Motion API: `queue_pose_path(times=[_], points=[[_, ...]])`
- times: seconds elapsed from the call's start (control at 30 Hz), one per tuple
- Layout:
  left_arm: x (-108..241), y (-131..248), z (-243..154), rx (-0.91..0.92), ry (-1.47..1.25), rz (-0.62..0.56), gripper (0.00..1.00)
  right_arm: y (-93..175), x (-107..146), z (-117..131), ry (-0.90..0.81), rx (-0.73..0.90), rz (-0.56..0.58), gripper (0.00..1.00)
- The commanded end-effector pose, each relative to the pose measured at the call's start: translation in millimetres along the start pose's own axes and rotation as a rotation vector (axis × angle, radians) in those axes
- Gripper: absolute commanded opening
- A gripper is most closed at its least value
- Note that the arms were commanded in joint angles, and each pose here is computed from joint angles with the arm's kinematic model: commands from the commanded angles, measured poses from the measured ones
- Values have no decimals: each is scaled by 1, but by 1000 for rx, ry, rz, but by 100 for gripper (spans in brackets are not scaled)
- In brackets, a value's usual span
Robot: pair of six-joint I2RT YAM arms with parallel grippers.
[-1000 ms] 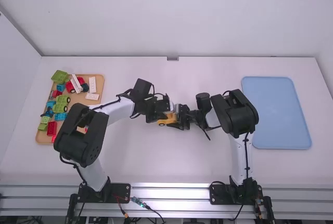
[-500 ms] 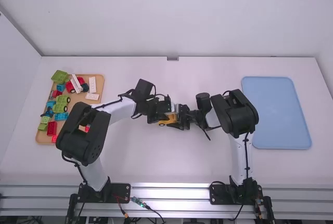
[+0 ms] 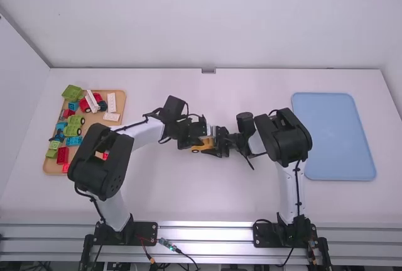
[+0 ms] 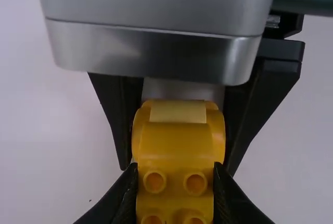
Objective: Assemble lego blocks to make yellow taxi
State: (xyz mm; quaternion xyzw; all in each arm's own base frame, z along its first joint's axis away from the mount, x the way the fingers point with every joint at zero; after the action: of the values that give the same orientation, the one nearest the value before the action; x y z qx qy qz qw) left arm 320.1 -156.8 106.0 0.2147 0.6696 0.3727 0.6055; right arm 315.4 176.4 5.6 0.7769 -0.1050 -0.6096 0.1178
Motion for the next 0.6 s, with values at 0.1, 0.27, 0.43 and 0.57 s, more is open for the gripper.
queue_pose_path(times=[0.1,0.27,0.43,0.57], points=[[7,-11,-5,40,12,36,2,-1,4,4,-13,-5,12,51],[2,-12,-8,54,16,46,2,-1,4,4,-11,-4,12,51],[-2,-16,-13,57,-11,63,2,-1,4,4,-9,-3,11,51],[-2,-18,-14,32,7,100,2,-1,4,4,-9,-3,11,51]])
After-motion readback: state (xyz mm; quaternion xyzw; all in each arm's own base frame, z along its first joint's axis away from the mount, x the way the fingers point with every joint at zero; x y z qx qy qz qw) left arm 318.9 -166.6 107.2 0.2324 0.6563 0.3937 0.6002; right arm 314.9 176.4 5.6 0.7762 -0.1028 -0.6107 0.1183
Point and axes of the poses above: each hand's point on the last joint's axis, 136 mm out from that joint toward the fingers, its own y axis back along the fingers, its own z axis along the line the jaws close on, x = y × z, the point moved 10 cm from there along y, back along the fingers, and after that the axes turned 9 degrees about y, right-handed, at the moved point
